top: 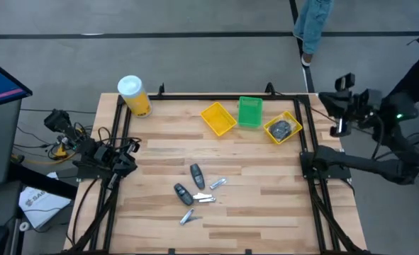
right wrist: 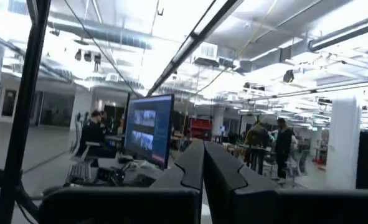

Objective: Pick & Place Travel size toiletries
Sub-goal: Put the black deodorant into the left yellow basket

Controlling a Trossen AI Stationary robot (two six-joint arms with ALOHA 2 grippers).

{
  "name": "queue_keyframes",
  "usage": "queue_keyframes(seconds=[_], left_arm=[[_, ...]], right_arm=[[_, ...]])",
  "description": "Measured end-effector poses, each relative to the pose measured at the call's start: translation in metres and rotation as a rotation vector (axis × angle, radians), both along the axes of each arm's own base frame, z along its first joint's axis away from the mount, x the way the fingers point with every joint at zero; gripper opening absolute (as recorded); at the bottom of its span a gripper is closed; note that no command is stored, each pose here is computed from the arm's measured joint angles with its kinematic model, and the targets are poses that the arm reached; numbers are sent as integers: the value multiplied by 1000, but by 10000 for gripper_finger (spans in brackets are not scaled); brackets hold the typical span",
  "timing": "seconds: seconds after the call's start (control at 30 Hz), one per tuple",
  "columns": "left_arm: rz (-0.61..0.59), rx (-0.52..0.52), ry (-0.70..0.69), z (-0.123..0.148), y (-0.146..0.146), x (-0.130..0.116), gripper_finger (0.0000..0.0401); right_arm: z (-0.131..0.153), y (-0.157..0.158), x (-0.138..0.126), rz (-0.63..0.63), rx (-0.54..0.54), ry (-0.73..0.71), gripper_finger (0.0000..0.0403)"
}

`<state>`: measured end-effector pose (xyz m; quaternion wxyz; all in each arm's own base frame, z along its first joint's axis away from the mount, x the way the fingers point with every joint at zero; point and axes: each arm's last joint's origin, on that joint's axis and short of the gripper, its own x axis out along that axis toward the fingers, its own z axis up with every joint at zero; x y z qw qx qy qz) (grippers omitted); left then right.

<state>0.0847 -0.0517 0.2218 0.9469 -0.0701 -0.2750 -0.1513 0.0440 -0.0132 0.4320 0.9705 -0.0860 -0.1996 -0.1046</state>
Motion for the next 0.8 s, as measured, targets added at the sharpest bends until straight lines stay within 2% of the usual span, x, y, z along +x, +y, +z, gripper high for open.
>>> queue_keyframes(seconds=[0.47,0.7,0.8], left_arm=[[78,-53,20,1,3,0,0],[83,-79,-6,4,4,-1,0],[76,-133,-66,9,7,-5,0]], right_arm=[[-98,-3,6,80,176,-97,0],[-116,1,-6,47,161,-186,0],[-117,3,-11,48,148,-215,0]])
